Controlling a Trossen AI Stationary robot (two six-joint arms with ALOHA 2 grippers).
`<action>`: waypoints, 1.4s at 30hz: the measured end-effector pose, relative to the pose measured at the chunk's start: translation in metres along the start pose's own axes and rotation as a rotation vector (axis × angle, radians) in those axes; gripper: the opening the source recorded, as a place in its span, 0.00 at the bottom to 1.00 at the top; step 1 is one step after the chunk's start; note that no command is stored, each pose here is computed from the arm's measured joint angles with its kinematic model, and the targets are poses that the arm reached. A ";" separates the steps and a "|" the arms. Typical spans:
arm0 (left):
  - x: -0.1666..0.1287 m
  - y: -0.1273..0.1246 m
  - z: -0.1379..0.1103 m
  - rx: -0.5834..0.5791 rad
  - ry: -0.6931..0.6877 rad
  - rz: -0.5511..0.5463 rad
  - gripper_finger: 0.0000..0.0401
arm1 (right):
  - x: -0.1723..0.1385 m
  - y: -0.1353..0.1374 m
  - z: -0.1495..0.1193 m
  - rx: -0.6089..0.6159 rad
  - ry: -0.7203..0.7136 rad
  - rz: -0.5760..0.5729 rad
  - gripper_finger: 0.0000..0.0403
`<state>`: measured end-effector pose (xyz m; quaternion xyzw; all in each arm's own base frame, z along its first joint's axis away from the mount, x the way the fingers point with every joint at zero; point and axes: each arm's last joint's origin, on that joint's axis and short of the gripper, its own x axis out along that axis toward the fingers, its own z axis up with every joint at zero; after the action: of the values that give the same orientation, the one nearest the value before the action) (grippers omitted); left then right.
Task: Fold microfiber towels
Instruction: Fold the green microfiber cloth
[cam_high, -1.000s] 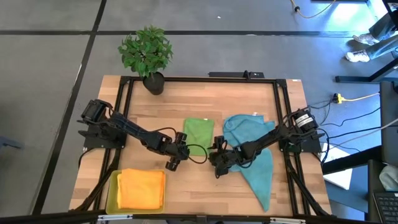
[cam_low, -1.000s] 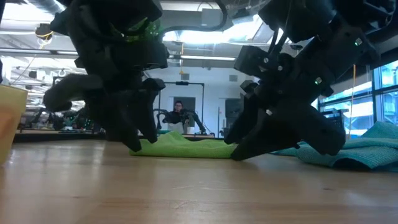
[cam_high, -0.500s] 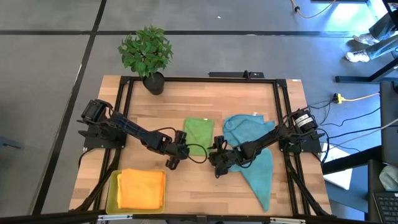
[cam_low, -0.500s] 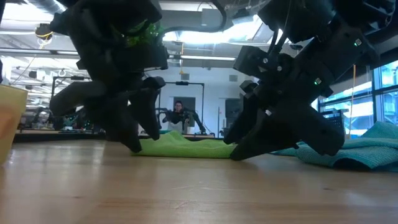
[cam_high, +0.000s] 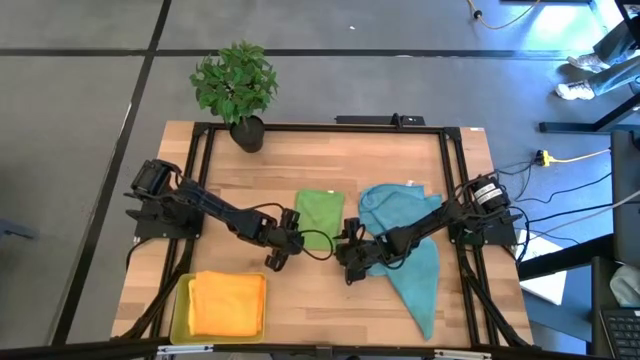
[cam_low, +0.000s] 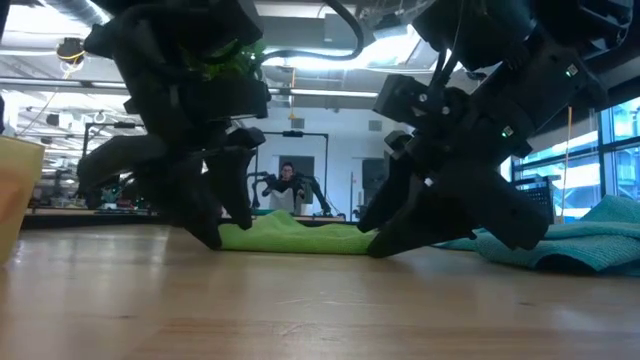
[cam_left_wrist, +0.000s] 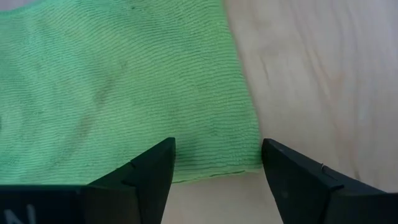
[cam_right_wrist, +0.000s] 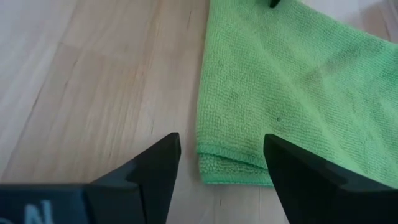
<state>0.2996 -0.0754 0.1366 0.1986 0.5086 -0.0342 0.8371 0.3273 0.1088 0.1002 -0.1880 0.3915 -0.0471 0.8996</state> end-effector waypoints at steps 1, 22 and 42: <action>0.000 0.001 0.000 -0.002 0.001 0.001 0.58 | 0.000 0.000 0.000 0.001 0.000 -0.001 0.59; 0.007 -0.004 -0.016 -0.019 0.005 -0.012 0.58 | 0.001 -0.002 -0.002 -0.005 0.021 -0.005 0.57; 0.008 -0.006 -0.014 0.077 -0.016 0.001 0.36 | 0.001 -0.003 -0.003 -0.008 0.026 -0.011 0.48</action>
<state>0.2896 -0.0749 0.1223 0.2306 0.5000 -0.0549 0.8330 0.3265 0.1050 0.0987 -0.1929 0.4025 -0.0530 0.8933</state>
